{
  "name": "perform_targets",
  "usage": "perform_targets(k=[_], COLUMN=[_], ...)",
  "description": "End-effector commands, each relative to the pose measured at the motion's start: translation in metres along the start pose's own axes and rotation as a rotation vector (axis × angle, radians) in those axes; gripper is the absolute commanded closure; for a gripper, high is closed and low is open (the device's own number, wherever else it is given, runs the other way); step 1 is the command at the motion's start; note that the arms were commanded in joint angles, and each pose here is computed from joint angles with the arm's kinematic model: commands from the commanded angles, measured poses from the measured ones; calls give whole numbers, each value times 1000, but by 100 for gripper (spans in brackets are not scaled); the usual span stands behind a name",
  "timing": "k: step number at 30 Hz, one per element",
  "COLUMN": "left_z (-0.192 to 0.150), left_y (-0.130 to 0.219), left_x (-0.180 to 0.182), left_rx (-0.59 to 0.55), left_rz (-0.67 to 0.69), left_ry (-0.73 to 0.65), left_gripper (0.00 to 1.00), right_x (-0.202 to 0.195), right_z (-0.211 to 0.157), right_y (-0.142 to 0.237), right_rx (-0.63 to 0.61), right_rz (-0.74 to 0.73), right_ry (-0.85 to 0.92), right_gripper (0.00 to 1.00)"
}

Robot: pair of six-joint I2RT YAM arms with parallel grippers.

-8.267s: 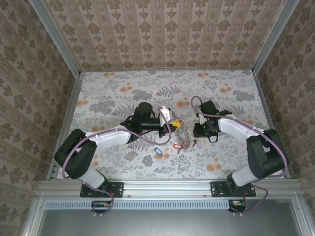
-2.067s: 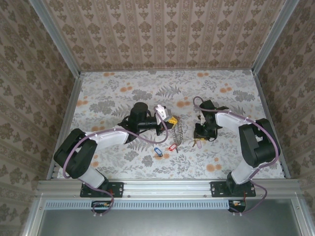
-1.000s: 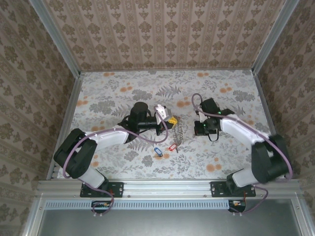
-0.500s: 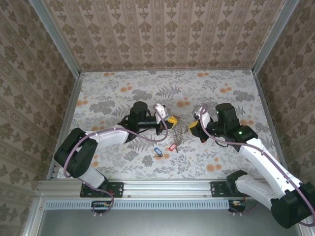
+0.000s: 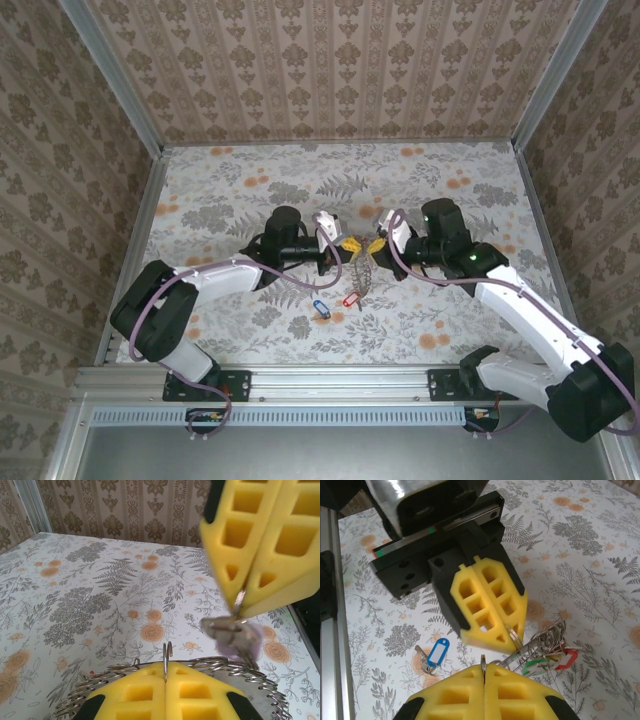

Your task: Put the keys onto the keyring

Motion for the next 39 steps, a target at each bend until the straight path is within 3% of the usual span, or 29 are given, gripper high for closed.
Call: perform_targets(k=[1, 22, 39], left_z=[23, 28, 38], left_y=[-3, -5, 1], left_x=[3, -3, -6], left_rx=[-59, -50, -82], left_rz=[-15, -30, 3], left_ry=[-74, -106, -166], left_gripper=[100, 100, 100], right_x=[-5, -26, -44], right_z=[17, 21, 5], right_y=[-3, -16, -21], right_rx=[-31, 4, 145], right_rz=[-41, -195, -351], right_ry=[45, 0, -22], right_gripper=[100, 100, 100])
Point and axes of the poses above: each hand's point on the last joint's axis, 136 mm out from that joint toward the fingers, its own y axis back along the fingers, its own x axis along the line the jaws close on, z = x × y, the point moved 4 cm from there along y, back along the fingers, and after that the axes turned 12 degrees about -y, right-handed, at the moved point
